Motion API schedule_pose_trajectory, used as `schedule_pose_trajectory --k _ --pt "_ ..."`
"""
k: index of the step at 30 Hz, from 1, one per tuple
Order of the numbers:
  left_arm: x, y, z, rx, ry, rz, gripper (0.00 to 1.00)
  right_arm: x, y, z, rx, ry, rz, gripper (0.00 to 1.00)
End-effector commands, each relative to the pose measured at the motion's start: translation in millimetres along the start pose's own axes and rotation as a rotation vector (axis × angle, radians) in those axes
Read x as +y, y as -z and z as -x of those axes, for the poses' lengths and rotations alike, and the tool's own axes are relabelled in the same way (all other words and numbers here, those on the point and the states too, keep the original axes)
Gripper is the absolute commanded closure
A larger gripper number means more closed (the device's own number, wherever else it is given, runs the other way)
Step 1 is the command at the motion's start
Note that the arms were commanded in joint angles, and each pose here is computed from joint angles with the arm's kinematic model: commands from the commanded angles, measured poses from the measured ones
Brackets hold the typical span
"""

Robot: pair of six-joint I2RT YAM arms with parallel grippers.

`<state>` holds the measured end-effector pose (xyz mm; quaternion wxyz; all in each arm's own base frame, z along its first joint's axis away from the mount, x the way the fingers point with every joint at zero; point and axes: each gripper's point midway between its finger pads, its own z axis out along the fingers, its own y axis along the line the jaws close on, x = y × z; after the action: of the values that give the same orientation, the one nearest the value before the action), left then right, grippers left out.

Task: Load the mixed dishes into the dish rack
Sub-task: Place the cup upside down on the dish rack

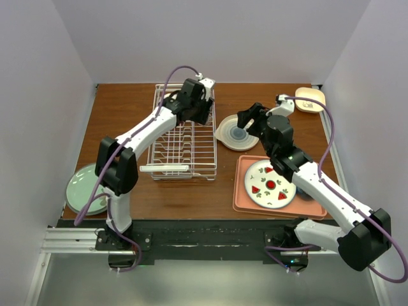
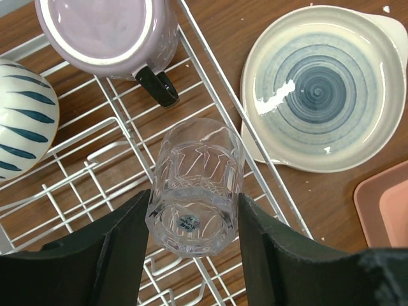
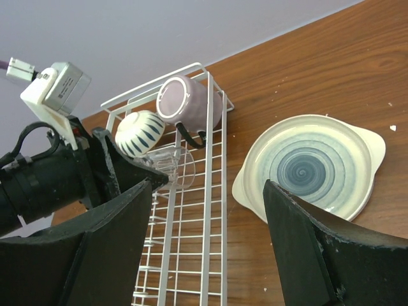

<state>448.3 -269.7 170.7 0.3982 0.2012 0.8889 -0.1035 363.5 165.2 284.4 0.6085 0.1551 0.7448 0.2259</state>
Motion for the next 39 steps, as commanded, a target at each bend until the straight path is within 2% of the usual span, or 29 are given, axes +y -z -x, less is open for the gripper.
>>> schedule_pose_trajectory --k 1,10,25,26,28,29,31,32,35,37,39 --pt "3 -5 14 0.000 -0.057 0.071 1.00 -1 2 12 -0.042 0.001 -0.014 0.26" --pt "8 -25 8 0.068 -0.098 0.143 1.00 -4 -1 8 -0.034 0.001 -0.023 0.26" --pt "1 -59 -7 0.129 -0.115 0.109 1.00 -3 -3 4 -0.025 -0.004 -0.020 0.26" --pt "3 -60 -8 0.135 -0.114 0.112 0.94 -3 -3 4 -0.023 -0.004 -0.018 0.26" --pt "2 -62 -8 0.136 -0.113 0.112 0.89 -4 -3 4 -0.022 -0.003 -0.022 0.26" --pt "2 -63 -8 0.135 -0.114 0.110 0.80 -3 -3 3 -0.020 -0.003 -0.018 0.26" --pt "2 -63 -7 0.130 -0.112 0.108 0.73 -3 -3 4 -0.023 -0.002 -0.020 0.26" --pt "1 -63 -6 0.129 -0.112 0.107 0.65 -3 -3 4 -0.024 -0.004 -0.019 0.26" --pt "2 -64 -3 0.121 -0.107 0.108 0.58 -3 -2 4 -0.024 -0.003 -0.021 0.26" --pt "2 -64 -2 0.118 -0.103 0.109 0.57 -3 -2 4 -0.024 -0.003 -0.021 0.26" --pt "3 -63 -1 0.113 -0.097 0.116 0.51 -4 -1 5 -0.025 -0.002 -0.024 0.26"
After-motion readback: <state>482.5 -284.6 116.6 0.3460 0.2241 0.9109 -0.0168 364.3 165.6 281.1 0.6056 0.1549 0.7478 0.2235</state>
